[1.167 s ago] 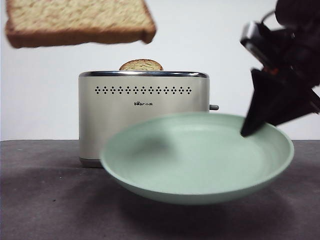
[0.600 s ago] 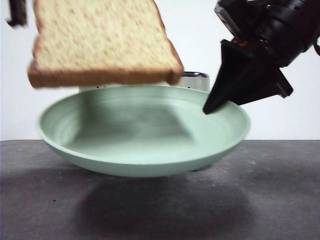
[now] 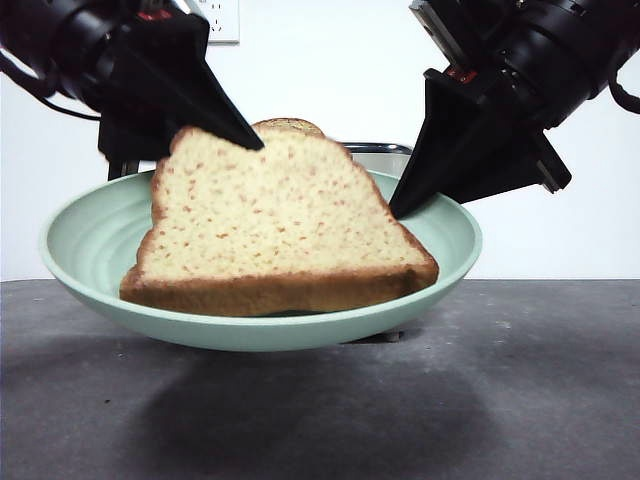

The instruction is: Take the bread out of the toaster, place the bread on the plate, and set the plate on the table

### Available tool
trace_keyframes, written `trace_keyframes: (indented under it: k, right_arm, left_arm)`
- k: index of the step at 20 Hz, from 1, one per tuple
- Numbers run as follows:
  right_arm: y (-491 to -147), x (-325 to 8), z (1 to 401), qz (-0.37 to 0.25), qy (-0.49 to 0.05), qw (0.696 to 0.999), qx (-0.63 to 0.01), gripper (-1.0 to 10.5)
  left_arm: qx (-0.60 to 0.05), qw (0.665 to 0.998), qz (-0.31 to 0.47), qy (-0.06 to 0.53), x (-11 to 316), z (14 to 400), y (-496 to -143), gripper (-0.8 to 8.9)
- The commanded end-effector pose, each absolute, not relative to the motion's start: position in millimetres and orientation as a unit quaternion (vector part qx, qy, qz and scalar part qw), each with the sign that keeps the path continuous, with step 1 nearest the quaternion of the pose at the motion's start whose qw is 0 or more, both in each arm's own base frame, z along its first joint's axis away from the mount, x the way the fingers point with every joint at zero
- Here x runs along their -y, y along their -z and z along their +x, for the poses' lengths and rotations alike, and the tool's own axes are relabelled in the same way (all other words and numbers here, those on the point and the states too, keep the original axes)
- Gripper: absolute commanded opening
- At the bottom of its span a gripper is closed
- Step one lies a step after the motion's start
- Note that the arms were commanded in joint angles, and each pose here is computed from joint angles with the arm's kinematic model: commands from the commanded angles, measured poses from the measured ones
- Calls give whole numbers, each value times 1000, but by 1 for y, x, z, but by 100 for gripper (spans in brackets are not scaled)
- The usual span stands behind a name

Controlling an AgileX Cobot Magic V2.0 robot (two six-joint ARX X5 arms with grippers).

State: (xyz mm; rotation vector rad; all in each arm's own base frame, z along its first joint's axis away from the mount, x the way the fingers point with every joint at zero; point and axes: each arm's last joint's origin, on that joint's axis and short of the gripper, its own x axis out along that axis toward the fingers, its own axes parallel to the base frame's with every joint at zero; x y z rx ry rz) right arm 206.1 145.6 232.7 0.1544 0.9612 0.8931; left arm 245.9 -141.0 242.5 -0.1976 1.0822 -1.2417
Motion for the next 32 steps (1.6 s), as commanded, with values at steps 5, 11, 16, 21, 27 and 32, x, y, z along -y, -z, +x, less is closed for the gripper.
trace_keyframes:
  k: [5, 11, 16, 21, 27, 32]
  right_arm:
    - [-235, -149, 207, 80, -417, 788, -446, 5]
    - [-233, -148, 206, 76, -414, 784, -456, 5]
    - [-233, -148, 206, 77, -413, 784, -457, 5]
    - [-230, -148, 209, 71, -392, 793, -461, 5]
    - [-205, -157, 226, 76, -377, 788, -480, 5]
    - [-179, -153, 247, 88, -348, 788, -501, 5]
  left_arm:
    - [-480, 680, -63, 550, 149, 246, -242, 298]
    - [-463, 720, 27, 516, 165, 238, -270, 298]
    - [-432, 759, 101, 477, 175, 223, -301, 298]
    - [-383, 787, 113, 471, 164, 202, -342, 297]
    - [-288, 830, 106, 466, 137, 166, -395, 296]
    - [-244, 851, 96, 454, 115, 139, -414, 296]
